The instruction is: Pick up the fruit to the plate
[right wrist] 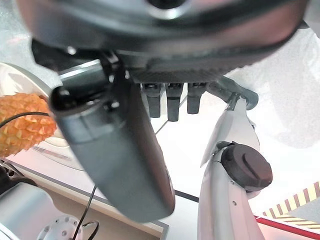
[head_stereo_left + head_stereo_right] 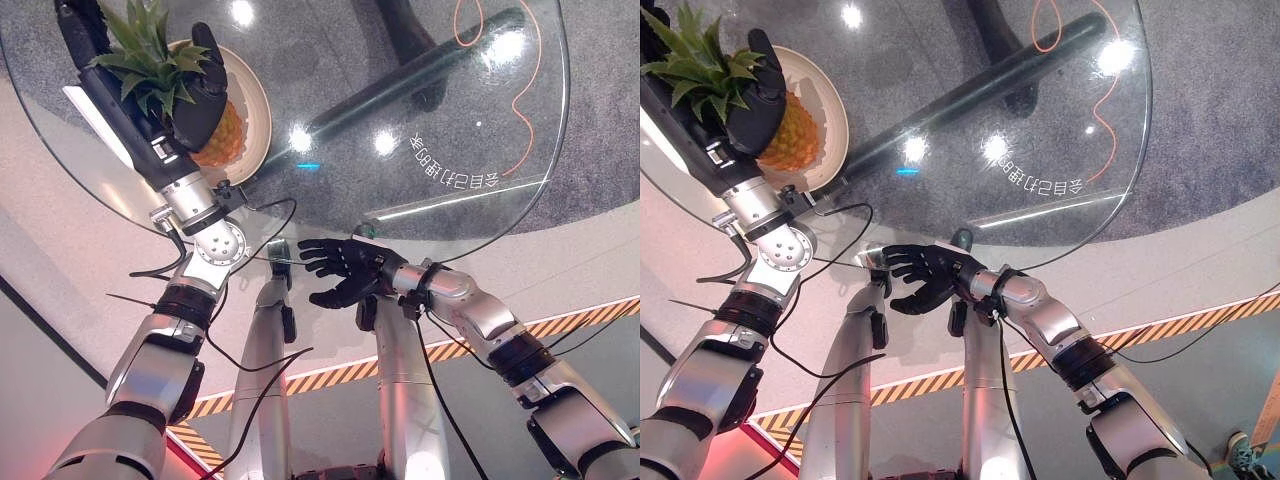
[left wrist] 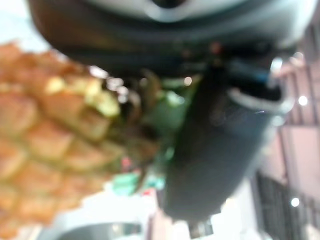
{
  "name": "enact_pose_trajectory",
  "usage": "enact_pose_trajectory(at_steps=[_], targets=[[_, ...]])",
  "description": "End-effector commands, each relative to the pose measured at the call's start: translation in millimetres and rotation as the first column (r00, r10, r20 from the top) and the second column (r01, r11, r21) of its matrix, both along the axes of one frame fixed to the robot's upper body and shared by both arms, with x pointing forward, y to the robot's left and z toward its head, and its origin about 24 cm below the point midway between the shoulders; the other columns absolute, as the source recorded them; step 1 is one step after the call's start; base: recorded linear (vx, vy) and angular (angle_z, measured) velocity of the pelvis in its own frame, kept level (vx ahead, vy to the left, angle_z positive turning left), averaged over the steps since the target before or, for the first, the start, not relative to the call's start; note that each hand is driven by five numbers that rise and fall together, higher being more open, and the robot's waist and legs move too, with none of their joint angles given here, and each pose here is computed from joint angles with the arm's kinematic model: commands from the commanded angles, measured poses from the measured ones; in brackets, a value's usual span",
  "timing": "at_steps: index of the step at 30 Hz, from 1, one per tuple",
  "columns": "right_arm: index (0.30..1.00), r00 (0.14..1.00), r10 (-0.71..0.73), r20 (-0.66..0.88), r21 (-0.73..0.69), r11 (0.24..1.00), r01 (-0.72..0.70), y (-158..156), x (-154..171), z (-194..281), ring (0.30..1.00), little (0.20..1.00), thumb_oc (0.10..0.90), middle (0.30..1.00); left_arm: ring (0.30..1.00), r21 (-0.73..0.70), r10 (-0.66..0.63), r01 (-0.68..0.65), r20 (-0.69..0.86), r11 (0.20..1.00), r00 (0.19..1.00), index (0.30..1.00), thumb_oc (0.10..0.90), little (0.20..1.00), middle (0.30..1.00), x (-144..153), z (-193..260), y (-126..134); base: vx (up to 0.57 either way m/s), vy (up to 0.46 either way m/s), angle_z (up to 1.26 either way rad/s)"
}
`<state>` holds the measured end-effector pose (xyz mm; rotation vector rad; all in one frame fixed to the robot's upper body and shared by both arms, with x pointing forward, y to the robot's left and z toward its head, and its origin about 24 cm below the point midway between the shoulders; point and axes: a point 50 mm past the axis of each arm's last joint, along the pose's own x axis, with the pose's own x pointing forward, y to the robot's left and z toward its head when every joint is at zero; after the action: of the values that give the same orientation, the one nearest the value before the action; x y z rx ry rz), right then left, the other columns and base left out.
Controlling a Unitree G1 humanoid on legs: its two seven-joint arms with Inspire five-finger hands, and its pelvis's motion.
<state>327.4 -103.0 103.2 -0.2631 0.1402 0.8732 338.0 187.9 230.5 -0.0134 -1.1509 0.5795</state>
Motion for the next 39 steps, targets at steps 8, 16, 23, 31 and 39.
enact_pose_trajectory(at_steps=[8, 16, 23, 31, 39], targets=[[0.900, 0.989, 0.141, 0.031, 0.113, 0.983, -0.144, 21, -18, 7, 0.900, 0.900, 0.800, 0.900, 0.900, -0.010, -0.039, 0.040, 0.068, 0.999, 0.997, 0.900, 0.800, 0.900, 0.900, -5, 11, 4, -0.01, -0.042, 0.00], [0.900, 0.989, 0.146, 0.028, 0.123, 0.981, -0.148, 21, -20, 4, 0.900, 0.900, 0.800, 0.900, 0.900, -0.021, -0.056, 0.056, 0.002, 0.998, 0.998, 0.900, 0.800, 0.900, 0.900, -5, -1, 12, -0.02, -0.068, 0.01], [0.900, 0.989, 0.144, 0.036, 0.129, 0.981, -0.148, 19, -23, 2, 0.900, 0.900, 0.800, 0.900, 0.900, -0.033, -0.067, 0.064, -0.084, 0.997, 0.994, 0.900, 0.800, 0.900, 0.900, -5, -17, 26, -0.04, -0.077, 0.00], [0.900, 0.988, 0.149, 0.034, 0.140, 0.978, -0.153, 19, -28, -2, 0.900, 0.900, 0.800, 0.900, 0.900, -0.068, -0.177, 0.167, -0.187, 0.984, 0.966, 0.900, 0.800, 0.900, 0.900, -7, -37, 40, -0.03, -0.083, 0.00], [0.900, 0.988, 0.150, 0.031, 0.139, 0.978, -0.153, 14, -33, -6, 0.900, 0.900, 0.800, 0.900, 0.900, -0.059, -0.286, 0.281, -0.291, 0.958, 0.913, 0.900, 0.800, 0.900, 0.900, -10, -58, 48, -0.02, -0.059, 0.00]])
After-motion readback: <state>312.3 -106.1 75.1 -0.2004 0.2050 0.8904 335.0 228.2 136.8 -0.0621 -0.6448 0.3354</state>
